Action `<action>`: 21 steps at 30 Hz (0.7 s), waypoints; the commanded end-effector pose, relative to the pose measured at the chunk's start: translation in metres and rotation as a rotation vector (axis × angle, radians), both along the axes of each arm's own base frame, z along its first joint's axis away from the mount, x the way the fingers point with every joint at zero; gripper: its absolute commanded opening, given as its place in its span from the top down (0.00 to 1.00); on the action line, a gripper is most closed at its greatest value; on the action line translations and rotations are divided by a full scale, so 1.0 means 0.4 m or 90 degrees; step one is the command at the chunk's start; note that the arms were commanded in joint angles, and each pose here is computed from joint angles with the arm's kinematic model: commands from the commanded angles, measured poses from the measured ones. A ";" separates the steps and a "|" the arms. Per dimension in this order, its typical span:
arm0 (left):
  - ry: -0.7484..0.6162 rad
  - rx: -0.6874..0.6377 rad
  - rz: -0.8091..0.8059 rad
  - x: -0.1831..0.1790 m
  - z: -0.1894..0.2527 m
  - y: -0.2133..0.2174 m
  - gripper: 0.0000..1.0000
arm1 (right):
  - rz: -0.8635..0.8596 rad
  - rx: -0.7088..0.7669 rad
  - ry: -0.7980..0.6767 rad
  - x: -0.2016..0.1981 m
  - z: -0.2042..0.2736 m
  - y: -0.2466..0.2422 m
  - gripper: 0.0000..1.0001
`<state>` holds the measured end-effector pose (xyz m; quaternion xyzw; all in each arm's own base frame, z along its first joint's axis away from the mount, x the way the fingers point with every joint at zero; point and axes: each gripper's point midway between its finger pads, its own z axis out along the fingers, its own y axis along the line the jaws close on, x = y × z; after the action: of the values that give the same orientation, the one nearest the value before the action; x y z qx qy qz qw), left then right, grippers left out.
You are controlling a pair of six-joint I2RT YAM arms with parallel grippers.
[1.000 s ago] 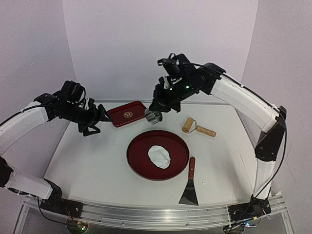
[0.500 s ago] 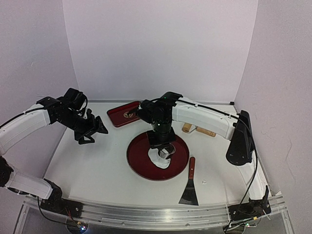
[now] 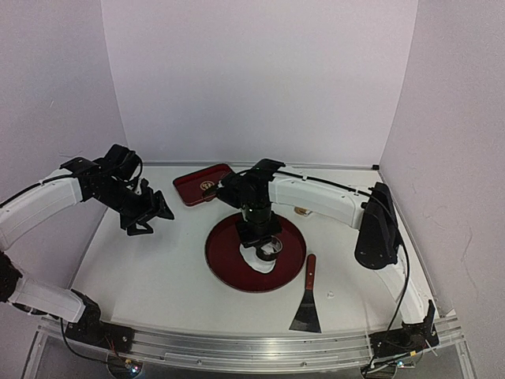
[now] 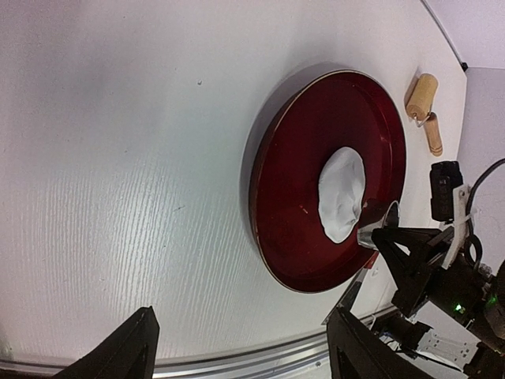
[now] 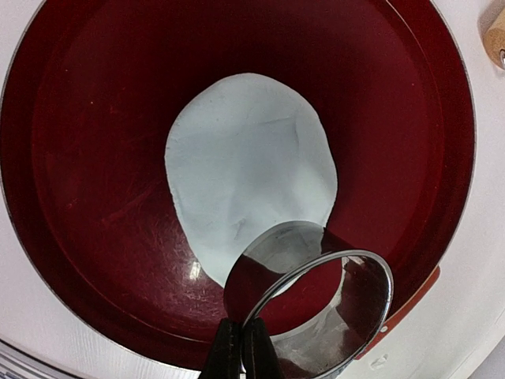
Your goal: Roll out the dumpling wrappers from the dough
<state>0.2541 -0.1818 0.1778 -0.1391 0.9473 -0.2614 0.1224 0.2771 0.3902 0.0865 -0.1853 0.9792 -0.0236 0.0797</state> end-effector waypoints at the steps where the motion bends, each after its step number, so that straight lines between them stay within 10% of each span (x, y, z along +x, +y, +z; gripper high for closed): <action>1: -0.005 0.001 0.008 0.013 0.003 0.001 0.26 | 0.025 0.004 -0.034 0.033 0.016 0.021 1.00; 21: -0.004 0.004 0.022 0.015 0.003 0.005 0.27 | 0.080 -0.022 -0.020 0.050 -0.057 0.042 1.00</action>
<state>0.2551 -0.1817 0.1746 -0.1510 0.9470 -0.2585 0.1164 0.2884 0.4062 0.0604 -0.2350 0.9683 -0.0309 0.0793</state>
